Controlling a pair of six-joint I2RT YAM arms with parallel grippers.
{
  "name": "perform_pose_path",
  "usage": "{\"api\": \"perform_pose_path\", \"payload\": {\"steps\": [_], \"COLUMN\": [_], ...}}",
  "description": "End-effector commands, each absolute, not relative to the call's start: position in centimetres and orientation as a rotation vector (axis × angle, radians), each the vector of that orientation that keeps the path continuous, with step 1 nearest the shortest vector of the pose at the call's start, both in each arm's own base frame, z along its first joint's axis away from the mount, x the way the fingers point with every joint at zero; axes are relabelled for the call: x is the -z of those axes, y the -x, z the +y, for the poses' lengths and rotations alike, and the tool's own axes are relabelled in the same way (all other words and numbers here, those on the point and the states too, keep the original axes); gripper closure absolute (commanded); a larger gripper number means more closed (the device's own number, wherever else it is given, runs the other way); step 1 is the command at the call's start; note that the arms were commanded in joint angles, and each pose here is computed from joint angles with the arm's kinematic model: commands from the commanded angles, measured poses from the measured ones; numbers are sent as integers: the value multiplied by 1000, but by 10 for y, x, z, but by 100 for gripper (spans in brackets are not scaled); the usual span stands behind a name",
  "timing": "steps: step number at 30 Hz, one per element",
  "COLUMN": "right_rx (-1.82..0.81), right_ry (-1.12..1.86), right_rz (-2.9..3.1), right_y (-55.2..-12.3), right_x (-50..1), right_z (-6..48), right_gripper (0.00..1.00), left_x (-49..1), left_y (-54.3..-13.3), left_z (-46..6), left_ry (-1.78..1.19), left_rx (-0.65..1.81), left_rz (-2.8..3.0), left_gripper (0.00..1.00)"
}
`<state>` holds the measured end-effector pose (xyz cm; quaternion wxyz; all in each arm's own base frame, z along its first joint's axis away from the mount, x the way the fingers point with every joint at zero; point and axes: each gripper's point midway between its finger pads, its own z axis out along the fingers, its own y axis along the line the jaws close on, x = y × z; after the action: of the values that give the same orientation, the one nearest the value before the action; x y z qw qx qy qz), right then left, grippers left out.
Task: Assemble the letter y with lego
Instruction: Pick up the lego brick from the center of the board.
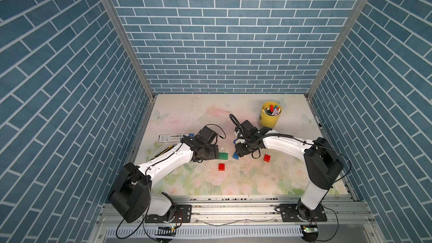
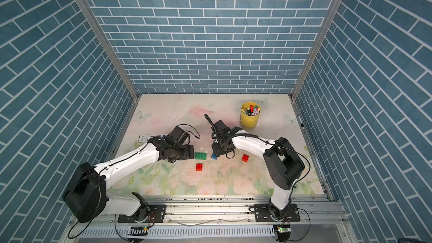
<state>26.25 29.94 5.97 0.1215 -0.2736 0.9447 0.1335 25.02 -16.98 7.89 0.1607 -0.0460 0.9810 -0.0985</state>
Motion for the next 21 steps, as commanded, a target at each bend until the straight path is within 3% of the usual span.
{"api": "perform_pose_path", "payload": {"steps": [1,11,21], "right_rx": [-362,-332,-177], "right_ry": [957,1114,1188], "right_rz": [2785,2803,2799], "right_y": [-254,-242,-242], "right_x": [-51,-38,-29], "right_z": [304,317,318], "right_gripper": [42,43,53], "left_x": [-71,-63,-57], "left_y": [-244,-244,-242], "left_z": [-157,-151,-146], "left_ry": [160,186,208], "left_rx": [237,221,210], "left_rz": [2827,2843,2856], "left_gripper": [12,12,13]}}
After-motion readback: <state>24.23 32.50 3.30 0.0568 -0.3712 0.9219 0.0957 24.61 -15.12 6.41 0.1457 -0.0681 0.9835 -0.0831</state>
